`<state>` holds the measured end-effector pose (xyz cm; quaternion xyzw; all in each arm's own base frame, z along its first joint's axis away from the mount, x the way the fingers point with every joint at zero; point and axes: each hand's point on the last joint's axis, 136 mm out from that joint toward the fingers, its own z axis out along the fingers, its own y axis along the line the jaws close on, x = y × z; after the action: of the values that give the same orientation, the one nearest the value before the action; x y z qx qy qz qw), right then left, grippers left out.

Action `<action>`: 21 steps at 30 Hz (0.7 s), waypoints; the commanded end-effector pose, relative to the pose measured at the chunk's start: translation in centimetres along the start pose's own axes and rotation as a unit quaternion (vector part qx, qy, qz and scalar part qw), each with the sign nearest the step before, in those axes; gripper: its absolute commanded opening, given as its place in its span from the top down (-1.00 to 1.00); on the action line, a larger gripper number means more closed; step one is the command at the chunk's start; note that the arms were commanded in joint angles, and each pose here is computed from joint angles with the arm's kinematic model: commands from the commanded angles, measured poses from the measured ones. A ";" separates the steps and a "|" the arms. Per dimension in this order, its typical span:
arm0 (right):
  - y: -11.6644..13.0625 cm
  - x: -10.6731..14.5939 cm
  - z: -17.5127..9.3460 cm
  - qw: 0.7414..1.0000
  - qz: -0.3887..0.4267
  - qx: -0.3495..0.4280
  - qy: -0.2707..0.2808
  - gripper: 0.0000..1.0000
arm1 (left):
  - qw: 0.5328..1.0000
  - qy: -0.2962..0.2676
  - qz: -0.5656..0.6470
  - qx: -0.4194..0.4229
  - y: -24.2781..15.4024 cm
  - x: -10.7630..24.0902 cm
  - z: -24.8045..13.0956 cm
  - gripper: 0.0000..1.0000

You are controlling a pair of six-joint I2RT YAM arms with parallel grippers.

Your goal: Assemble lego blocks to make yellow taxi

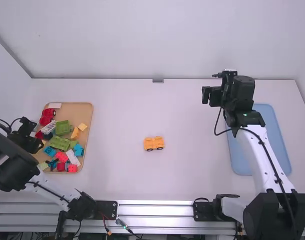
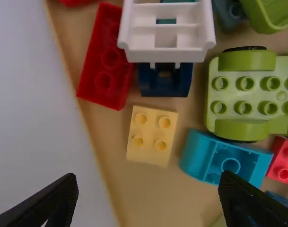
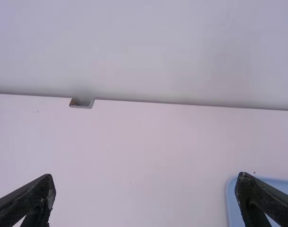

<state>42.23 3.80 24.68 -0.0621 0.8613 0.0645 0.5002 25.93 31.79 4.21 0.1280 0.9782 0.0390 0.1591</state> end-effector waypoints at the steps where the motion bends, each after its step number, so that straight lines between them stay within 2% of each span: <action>1: 0.2 0.5 0.2 1.000 0.002 -0.004 0.005 -0.98 | 1.000 -0.005 0.011 0.025 -1.0 0.2 1.7 -0.57; 7: 0.3 0.5 0.2 1.000 0.002 -0.005 0.005 -0.98 | 1.000 -0.004 0.010 0.026 -0.6 0.5 3.0 -0.57; 16: 0.3 0.5 0.2 1.000 0.002 -0.005 0.005 -0.98 | 0.999 -0.003 0.005 0.038 -0.8 0.9 5.3 -0.48; 18: 0.3 0.4 0.2 1.000 0.002 -0.005 0.004 -0.98 | 0.999 -0.001 0.005 0.044 -1.0 0.9 5.7 -0.41; 21: 0.3 0.4 0.2 1.000 0.002 -0.005 0.004 -0.98 | 0.999 -0.002 0.003 0.045 -1.0 1.1 6.1 -0.18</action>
<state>42.23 3.82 24.68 -0.0614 0.8613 0.0656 0.5001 26.67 32.23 -0.92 0.1338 0.9786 0.0136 0.1561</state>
